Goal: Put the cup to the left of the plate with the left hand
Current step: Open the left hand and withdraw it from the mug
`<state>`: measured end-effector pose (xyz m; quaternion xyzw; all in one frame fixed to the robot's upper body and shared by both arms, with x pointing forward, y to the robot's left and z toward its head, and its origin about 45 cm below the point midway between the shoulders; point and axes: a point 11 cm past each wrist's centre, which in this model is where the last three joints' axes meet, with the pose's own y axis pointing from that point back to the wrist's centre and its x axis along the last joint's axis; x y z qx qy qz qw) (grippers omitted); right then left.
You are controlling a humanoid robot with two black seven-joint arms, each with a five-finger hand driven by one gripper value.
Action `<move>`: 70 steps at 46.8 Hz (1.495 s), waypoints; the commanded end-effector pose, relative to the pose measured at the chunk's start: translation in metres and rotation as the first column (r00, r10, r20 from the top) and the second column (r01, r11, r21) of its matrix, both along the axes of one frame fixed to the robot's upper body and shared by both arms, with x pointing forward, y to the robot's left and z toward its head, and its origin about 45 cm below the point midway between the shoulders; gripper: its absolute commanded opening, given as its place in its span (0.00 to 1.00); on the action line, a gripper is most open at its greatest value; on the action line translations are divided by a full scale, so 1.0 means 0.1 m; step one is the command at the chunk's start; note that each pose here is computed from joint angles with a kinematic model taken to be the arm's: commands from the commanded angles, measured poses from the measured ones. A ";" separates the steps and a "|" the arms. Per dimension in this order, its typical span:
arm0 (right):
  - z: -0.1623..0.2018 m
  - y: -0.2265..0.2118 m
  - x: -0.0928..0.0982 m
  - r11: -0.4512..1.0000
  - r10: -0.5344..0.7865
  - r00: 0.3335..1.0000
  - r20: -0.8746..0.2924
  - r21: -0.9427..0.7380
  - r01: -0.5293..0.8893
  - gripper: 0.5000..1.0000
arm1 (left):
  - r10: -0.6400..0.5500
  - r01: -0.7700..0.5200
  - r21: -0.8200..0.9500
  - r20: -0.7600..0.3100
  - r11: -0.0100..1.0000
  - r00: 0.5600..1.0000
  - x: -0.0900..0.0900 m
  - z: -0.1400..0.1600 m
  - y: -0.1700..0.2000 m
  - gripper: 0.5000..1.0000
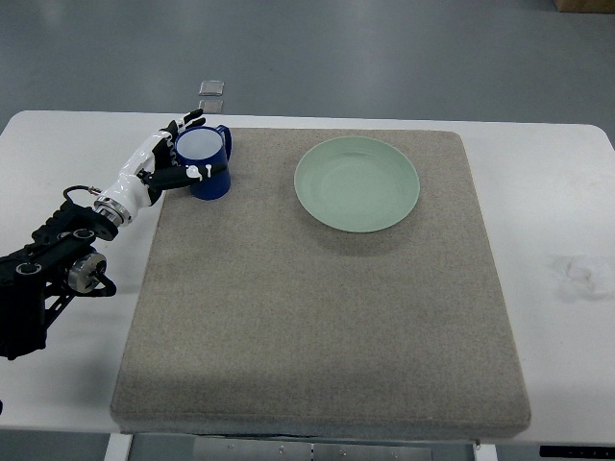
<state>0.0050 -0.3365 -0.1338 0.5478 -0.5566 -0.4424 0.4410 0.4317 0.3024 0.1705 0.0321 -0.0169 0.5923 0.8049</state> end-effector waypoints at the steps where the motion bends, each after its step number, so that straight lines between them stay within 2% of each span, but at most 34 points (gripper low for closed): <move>1: 0.00 0.00 0.00 1.000 0.000 1.000 0.000 0.000 0.000 0.86 | -0.004 0.004 -0.008 0.003 1.000 1.000 0.00 0.01 -0.02 0.99; 10: 0.00 0.00 0.00 1.000 0.000 1.000 0.000 0.000 0.000 0.86 | -0.014 0.014 -0.027 0.020 1.000 1.000 0.01 0.09 -0.04 0.99; 27: 0.00 0.00 0.00 1.000 0.000 1.000 0.000 0.000 0.000 0.86 | 0.000 0.021 -0.147 0.136 0.989 0.991 0.04 0.58 0.06 0.99; 33: 0.00 0.00 0.00 1.000 0.000 1.000 0.000 0.000 0.000 0.86 | 0.087 -0.039 -0.266 0.171 0.963 0.982 0.12 0.78 0.22 0.99; 41: 0.00 0.00 0.00 1.000 0.000 1.000 0.000 0.000 0.000 0.86 | 0.258 -0.185 -0.437 0.114 0.880 0.960 0.25 0.90 0.45 0.98; 45: 0.00 0.00 0.00 1.000 0.000 1.000 0.000 0.000 0.000 0.86 | 0.300 -0.226 -0.470 0.089 0.853 0.950 0.30 0.93 0.51 0.98; 49: 0.00 0.00 0.00 1.000 0.000 1.000 0.000 0.000 0.000 0.86 | 0.303 -0.244 -0.475 0.051 0.846 0.952 0.35 0.94 0.47 0.97; 55: 0.00 0.00 0.00 1.000 0.000 1.000 0.000 0.000 0.000 0.86 | 0.318 -0.316 -0.508 -0.086 0.801 0.944 0.41 0.75 0.28 0.97; 58: 0.00 0.00 0.00 1.000 0.000 1.000 0.000 0.000 0.000 0.86 | 0.316 -0.331 -0.528 -0.122 0.782 0.941 0.45 0.73 0.23 0.97; 70: 0.00 0.00 0.00 1.000 0.000 1.000 0.000 0.000 0.000 0.86 | 0.285 -0.318 -0.551 -0.147 0.772 0.947 0.45 0.62 0.10 0.98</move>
